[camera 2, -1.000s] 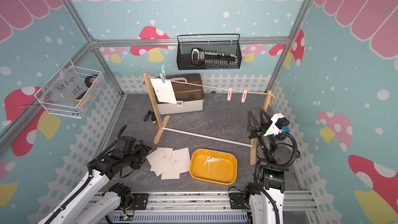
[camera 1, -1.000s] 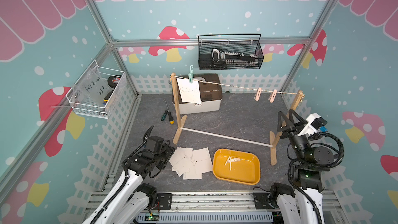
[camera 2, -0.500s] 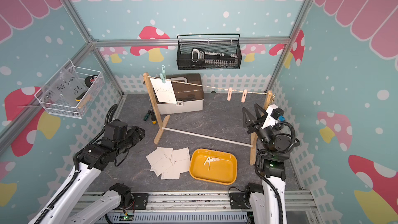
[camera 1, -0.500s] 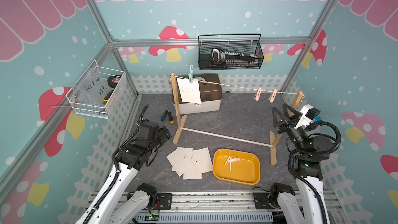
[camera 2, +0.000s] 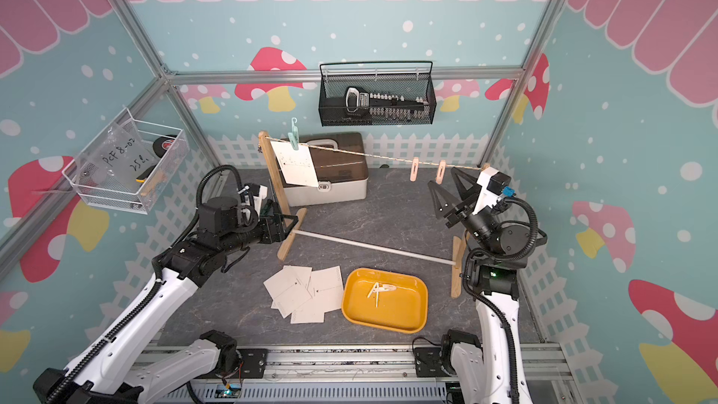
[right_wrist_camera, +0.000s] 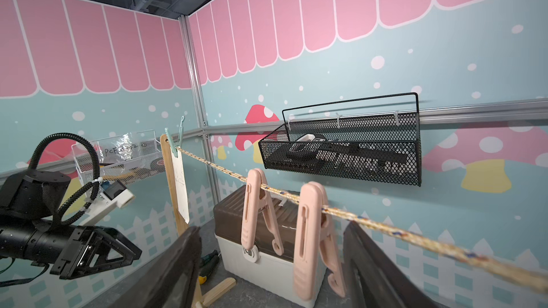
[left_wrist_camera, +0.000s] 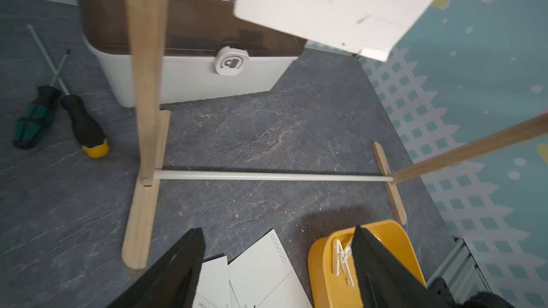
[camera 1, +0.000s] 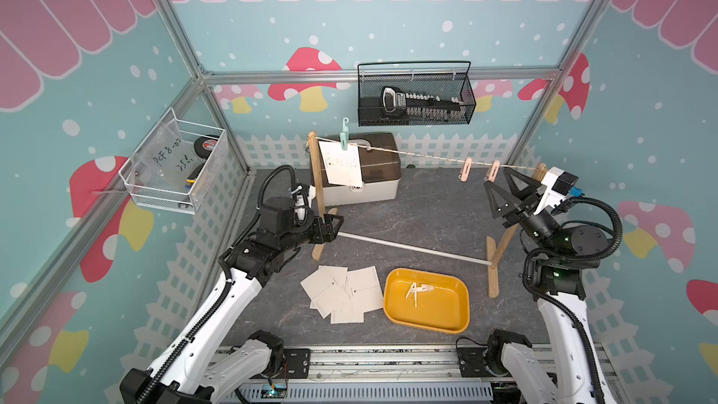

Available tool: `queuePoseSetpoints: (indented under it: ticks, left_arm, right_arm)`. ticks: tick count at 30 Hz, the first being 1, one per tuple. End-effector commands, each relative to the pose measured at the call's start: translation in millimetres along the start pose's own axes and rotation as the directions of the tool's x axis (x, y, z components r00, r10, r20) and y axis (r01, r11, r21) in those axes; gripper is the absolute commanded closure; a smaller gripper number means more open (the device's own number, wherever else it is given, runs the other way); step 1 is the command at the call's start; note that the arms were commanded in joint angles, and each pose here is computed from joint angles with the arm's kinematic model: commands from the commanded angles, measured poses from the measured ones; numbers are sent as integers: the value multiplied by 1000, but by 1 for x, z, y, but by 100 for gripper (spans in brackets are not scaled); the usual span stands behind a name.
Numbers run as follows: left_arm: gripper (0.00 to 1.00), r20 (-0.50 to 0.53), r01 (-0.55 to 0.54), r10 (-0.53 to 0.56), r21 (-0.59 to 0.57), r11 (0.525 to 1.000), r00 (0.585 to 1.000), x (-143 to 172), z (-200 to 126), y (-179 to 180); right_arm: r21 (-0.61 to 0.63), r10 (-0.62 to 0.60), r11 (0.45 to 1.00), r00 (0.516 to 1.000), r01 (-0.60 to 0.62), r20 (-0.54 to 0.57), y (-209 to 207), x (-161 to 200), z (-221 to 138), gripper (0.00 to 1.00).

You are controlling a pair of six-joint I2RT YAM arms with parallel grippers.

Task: Remove the postcards from the strings
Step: Remove the clamp from the clothesline.

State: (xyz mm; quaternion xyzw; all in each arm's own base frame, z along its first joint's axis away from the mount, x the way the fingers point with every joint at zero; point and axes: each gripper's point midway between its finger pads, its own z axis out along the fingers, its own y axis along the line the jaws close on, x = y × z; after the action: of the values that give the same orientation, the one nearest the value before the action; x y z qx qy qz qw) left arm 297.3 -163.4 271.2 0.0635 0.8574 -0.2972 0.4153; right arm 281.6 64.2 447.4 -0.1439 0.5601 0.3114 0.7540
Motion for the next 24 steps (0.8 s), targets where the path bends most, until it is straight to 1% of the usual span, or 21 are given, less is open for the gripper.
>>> queuePoseSetpoints:
  ticks: [1,4,6,9,11,16,22,24]
  left_arm:
    - [17,32,-147,143,168,975,989,-10,-4,-40]
    - [17,56,-193,185,229,954,981,-7,-3,-54]
    - [16,81,-250,236,313,916,968,0,-4,-74]
    - [14,108,-320,302,380,868,947,7,-6,-94]
    - [13,111,-345,329,404,847,938,11,-5,-104]
    - [13,113,-350,335,427,834,935,14,4,-112]
    - [13,109,-350,338,446,824,935,16,9,-117]
    - [13,110,-353,342,451,820,933,16,10,-119]
  right_arm:
    - [-11,19,1000,999,-18,30,3,-12,4,25]
    - [26,51,998,998,-52,33,-7,-7,4,25]
    - [40,75,996,997,-76,30,-12,-2,6,25]
    - [41,110,993,994,-110,19,-15,5,12,25]
    - [46,128,991,992,-128,14,-17,10,14,25]
    - [66,143,987,990,-143,6,-21,21,18,26]
    - [148,136,980,991,-136,10,-37,34,16,25]
    - [155,134,979,991,-134,9,-40,35,18,25]
